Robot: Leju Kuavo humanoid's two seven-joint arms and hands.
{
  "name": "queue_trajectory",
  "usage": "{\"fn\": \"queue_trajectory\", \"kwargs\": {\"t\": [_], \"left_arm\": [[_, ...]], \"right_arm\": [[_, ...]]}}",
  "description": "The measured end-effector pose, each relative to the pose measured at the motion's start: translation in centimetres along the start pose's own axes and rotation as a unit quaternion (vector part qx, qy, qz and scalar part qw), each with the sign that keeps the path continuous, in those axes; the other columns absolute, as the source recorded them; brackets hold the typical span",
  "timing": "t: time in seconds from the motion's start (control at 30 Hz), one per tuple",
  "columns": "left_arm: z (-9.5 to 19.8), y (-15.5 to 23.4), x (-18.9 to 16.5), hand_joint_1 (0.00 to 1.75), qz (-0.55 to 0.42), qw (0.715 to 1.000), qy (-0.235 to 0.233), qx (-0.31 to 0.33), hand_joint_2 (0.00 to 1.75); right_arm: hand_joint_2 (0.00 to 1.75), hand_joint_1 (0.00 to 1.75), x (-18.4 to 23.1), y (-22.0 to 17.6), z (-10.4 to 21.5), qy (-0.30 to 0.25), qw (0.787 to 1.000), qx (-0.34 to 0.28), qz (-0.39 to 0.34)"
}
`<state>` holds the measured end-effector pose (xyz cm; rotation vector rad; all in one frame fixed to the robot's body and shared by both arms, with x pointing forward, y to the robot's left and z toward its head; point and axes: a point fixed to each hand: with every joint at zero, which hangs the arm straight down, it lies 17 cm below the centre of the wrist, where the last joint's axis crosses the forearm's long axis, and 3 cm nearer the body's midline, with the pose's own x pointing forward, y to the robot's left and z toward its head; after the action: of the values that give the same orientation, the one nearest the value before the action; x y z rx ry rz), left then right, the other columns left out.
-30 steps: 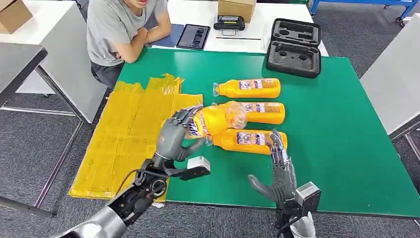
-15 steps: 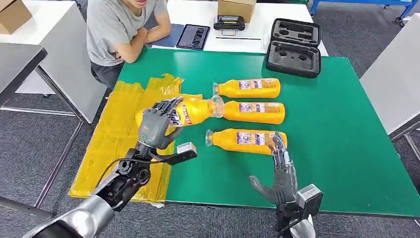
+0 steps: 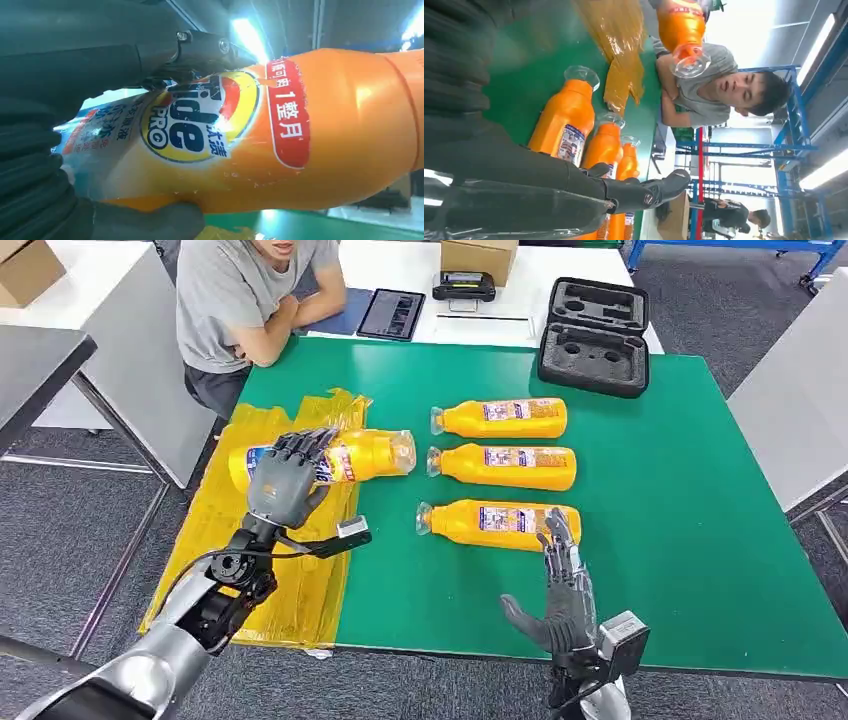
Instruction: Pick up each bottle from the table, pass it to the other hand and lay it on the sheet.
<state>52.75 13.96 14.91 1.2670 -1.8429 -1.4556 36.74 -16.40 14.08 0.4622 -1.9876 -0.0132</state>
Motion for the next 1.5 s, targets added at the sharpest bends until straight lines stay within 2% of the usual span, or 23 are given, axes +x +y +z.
{"fn": "queue_trajectory", "kwargs": {"t": [0.2, 0.4, 0.7, 0.87, 1.1, 1.5], "left_arm": [[0.3, -1.8, -3.5, 1.75, -0.021, 0.998, 0.001, -0.053, 1.75], [2.7, -4.5, -5.9, 1.75, -0.007, 0.995, 0.011, -0.100, 1.75], [4.9, -8.1, -6.3, 1.75, 0.014, 0.983, 0.008, -0.183, 1.75], [5.4, -8.7, -6.5, 1.75, 0.017, 0.981, 0.010, -0.195, 1.75], [6.7, -10.2, -5.5, 1.75, 0.070, 0.970, 0.001, -0.231, 1.75], [7.4, -10.8, -5.4, 1.75, 0.077, 0.967, 0.001, -0.242, 1.75]], "right_arm": [[1.75, 0.00, -0.5, 0.7, 0.1, 0.005, 1.000, 0.004, -0.009], [1.75, 0.00, -1.2, 1.4, 0.1, 0.014, 1.000, 0.013, -0.017], [1.75, 0.00, -2.2, 2.2, -0.2, 0.024, 0.999, 0.021, -0.024], [1.75, 0.00, -2.6, 2.3, 0.0, 0.031, 0.999, 0.022, -0.026], [1.75, 0.00, -3.1, 2.8, -0.1, 0.037, 0.999, 0.029, -0.028], [1.75, 0.00, -3.7, 2.9, -0.1, 0.044, 0.998, 0.031, -0.030]]}}
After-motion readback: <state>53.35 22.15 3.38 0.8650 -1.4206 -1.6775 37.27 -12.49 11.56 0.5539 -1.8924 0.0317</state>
